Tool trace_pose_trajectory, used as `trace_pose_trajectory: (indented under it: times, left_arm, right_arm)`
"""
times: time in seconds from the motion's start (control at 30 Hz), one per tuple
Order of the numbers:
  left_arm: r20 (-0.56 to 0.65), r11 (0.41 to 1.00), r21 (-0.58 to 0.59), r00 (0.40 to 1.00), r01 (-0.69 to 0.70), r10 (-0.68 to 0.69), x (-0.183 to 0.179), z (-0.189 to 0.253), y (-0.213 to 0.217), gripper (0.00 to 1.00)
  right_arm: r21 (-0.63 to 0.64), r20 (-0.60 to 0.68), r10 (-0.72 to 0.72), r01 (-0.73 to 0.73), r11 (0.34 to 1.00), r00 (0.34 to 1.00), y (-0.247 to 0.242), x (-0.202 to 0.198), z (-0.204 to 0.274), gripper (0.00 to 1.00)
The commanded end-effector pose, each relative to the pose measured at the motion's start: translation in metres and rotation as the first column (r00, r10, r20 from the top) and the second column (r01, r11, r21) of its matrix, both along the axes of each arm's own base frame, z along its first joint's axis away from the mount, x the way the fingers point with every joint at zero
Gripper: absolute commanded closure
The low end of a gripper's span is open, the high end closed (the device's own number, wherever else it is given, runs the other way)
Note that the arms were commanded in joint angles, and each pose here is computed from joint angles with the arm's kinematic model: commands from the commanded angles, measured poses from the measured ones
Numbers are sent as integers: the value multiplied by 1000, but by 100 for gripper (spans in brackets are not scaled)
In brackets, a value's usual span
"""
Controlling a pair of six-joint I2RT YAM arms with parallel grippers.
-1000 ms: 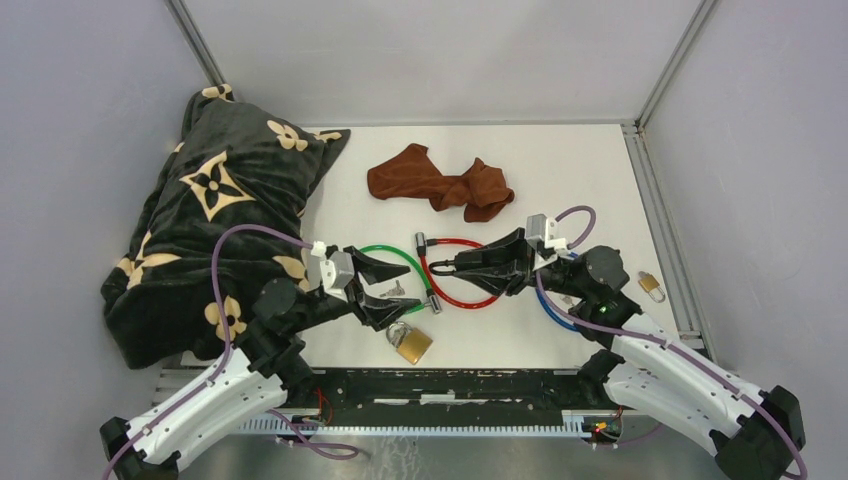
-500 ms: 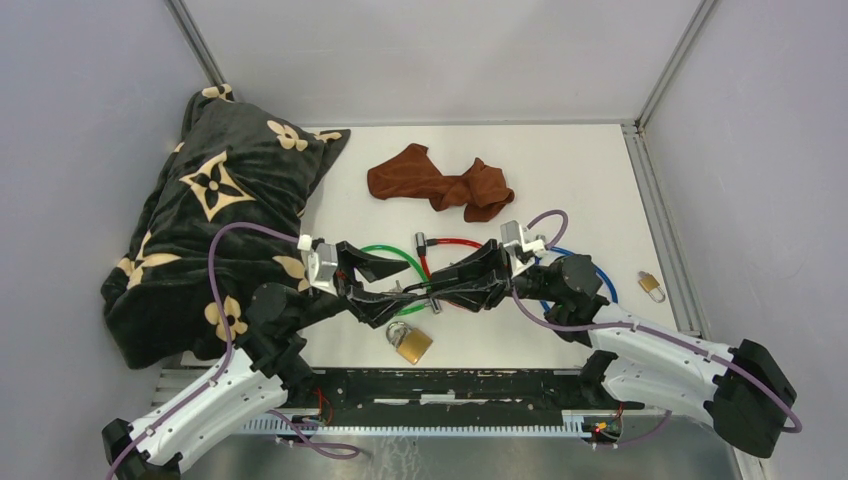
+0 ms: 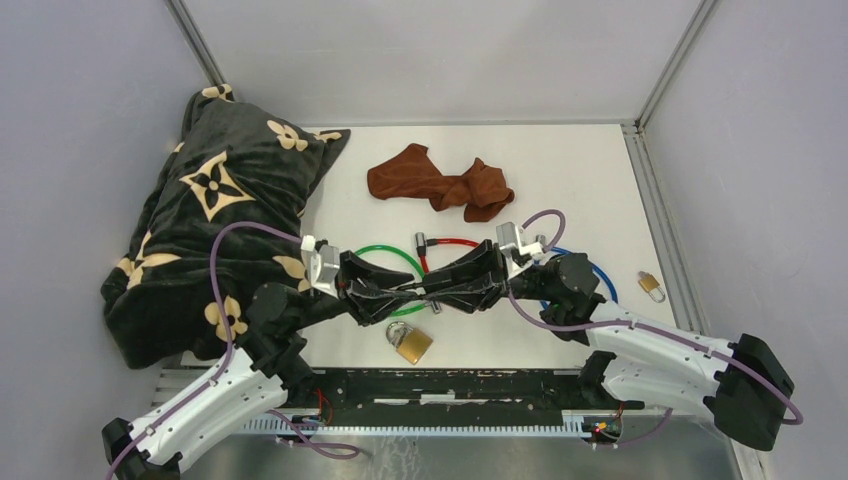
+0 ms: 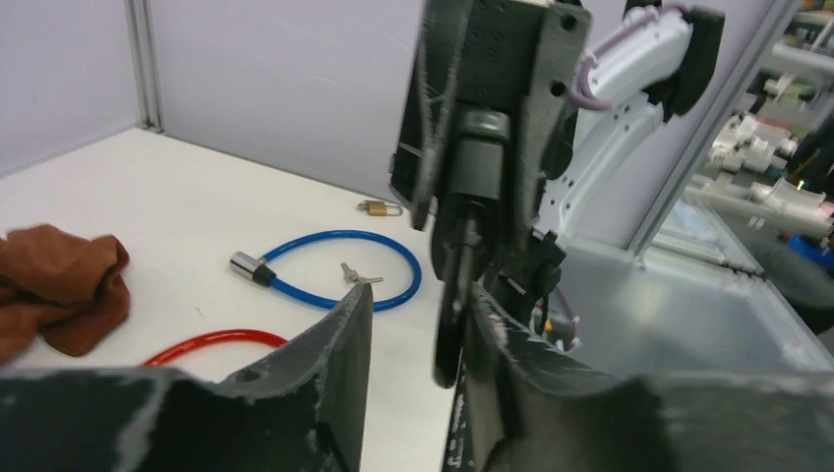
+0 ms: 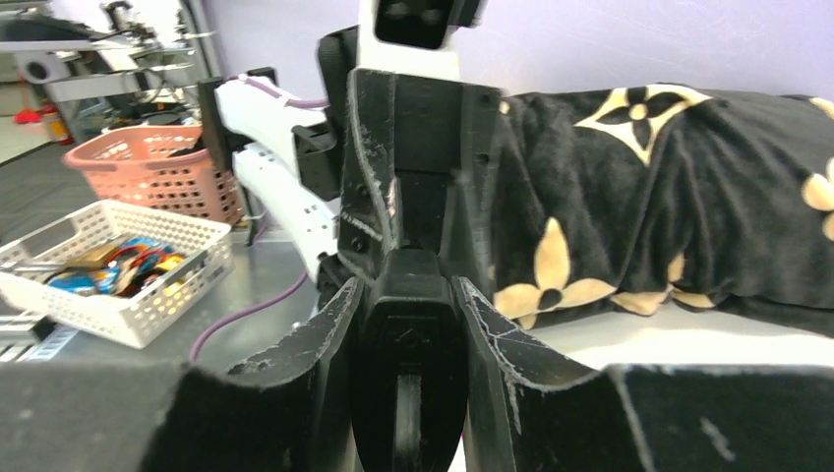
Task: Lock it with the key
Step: Lock the lock.
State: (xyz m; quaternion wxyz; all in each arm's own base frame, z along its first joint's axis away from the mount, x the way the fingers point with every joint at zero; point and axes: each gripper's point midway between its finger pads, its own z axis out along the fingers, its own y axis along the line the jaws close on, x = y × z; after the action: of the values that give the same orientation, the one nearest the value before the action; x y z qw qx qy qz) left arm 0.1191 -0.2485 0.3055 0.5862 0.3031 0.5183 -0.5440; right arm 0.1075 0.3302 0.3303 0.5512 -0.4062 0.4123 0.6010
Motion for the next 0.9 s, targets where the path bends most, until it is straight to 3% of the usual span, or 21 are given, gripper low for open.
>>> trace_pose_trajectory:
  times: [0.0, 0.03, 0.07, 0.23, 0.27, 0.37, 0.43, 0.47, 0.5, 0.7, 0.87]
  left_arm:
    - [87, 999, -33, 996, 25, -22, -7, 21, 0, 74]
    - [95, 999, -43, 995, 8, -4, -4, 25, 2, 89]
    - [97, 998, -53, 995, -13, 18, -1, 27, 3, 97]
    - [129, 997, -55, 990, -56, 63, 3, 30, 8, 98]
    - [136, 997, -49, 989, -59, 65, 3, 29, 9, 98]
    - [167, 996, -42, 982, -78, 84, 3, 31, 12, 98]
    - [179, 996, -36, 980, -84, 89, 3, 30, 13, 98]
    - [183, 996, -29, 979, -86, 90, 3, 28, 13, 98]
    - [187, 996, -20, 979, -82, 85, 2, 25, 13, 98]
    - [216, 999, 22, 976, -35, 29, -6, 19, 9, 98]
    - [228, 999, 47, 974, -3, -8, -10, 15, 6, 98]
  right_arm:
    - [139, 117, -23, 6, 990, 993, -5, -6, 52, 100]
    - [130, 114, -28, 13, 991, 993, -4, -4, 49, 100]
    - [120, 111, -32, 19, 993, 993, -3, -3, 46, 100]
    - [-22, 109, -36, 38, 999, 993, 4, 3, 23, 98]
    - [-72, 108, -38, 45, 996, 993, 4, 4, 15, 91]
    - [-198, 130, -58, 83, 977, 990, -2, 10, -7, 51]
    - [-243, 126, -81, 110, 964, 989, -8, 14, -14, 30]
    - [-256, 126, -91, 121, 959, 988, -11, 16, -16, 10]
    - [-272, 121, -92, 122, 955, 988, -15, 16, -18, 2]
    - [-333, 129, -84, 123, 935, 988, -30, 17, -30, 2]
    - [-284, 68, -49, 66, 957, 996, -24, 15, -29, 2]
